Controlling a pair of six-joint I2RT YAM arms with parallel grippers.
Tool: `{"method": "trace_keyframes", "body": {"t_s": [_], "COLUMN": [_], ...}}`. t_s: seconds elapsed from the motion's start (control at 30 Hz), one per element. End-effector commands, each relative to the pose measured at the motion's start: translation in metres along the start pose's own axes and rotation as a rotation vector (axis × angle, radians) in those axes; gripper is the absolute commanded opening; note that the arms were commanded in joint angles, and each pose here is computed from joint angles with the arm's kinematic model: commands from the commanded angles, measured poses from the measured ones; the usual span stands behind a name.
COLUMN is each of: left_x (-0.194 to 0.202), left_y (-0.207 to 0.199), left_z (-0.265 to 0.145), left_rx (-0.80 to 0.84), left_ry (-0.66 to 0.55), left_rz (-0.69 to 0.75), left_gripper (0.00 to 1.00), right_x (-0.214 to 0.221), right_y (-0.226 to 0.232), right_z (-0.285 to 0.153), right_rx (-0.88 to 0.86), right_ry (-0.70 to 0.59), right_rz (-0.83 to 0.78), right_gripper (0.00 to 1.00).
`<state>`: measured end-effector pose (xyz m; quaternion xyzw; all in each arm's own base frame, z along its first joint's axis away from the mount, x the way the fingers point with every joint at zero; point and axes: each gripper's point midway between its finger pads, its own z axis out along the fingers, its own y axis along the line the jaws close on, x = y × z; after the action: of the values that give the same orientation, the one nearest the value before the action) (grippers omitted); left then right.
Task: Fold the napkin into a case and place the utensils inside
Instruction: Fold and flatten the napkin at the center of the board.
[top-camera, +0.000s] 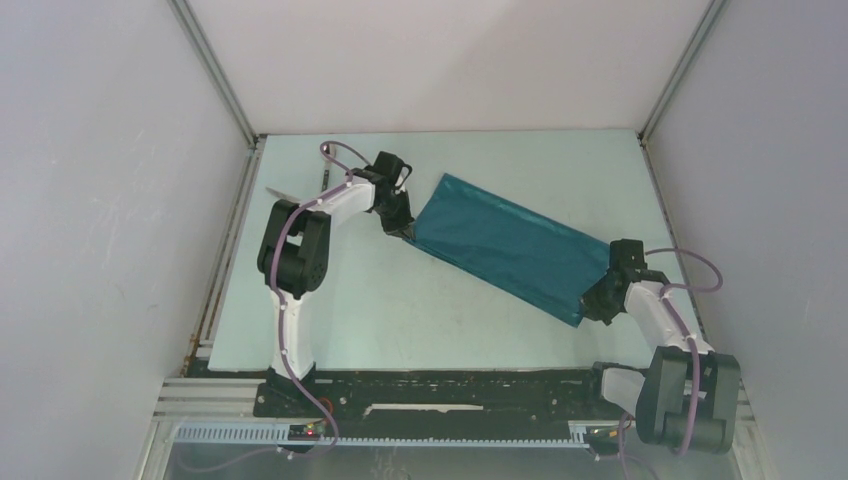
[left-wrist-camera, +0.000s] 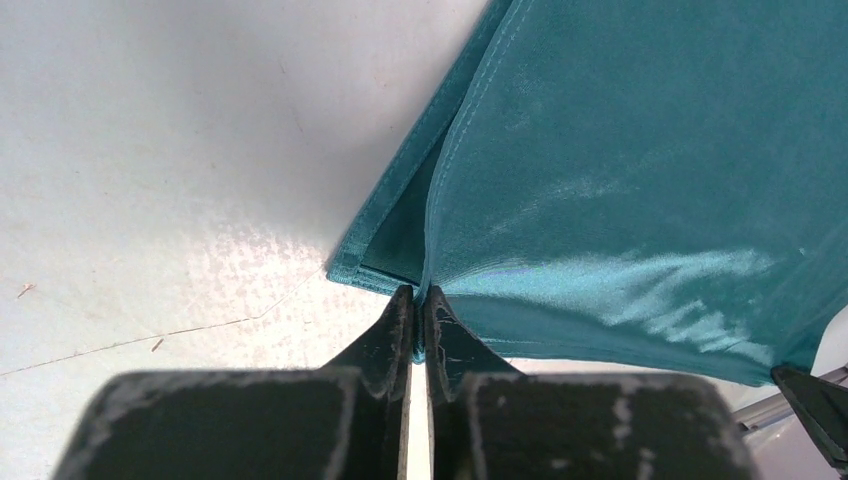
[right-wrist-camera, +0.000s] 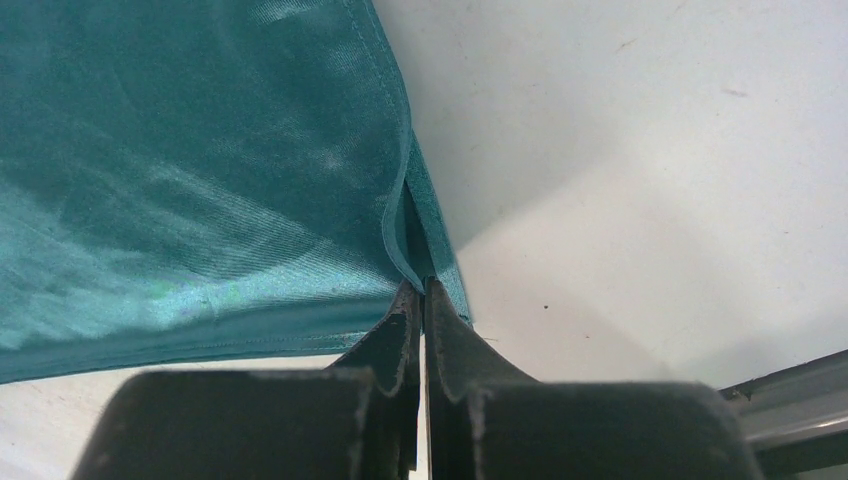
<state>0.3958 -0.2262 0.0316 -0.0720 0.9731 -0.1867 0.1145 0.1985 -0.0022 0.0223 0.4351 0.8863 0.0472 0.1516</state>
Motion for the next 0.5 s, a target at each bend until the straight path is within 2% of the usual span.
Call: {"method": "trace_keyframes", "body": {"t_s": [0.0,0.47], "left_x": [-0.002,-0.031], "left_y": [0.003,-0.013], "left_z": [-0.001,-0.008], "left_rx": [-0.022,0.006], "left_ry": [-0.012,-0.071], "left_rz": [0.026,0.033], "left_gripper": [0.07,0.06], "right_x": [0.001,-0.001], "right_y": [-0.005,-0.004], "right_z": [0.003,0.007], "right_rx": [0.025,0.012], "right_ry": [-0.006,-0.011], "right_rz": [0.017,0.032], "right_gripper": [0.00,0.00]}}
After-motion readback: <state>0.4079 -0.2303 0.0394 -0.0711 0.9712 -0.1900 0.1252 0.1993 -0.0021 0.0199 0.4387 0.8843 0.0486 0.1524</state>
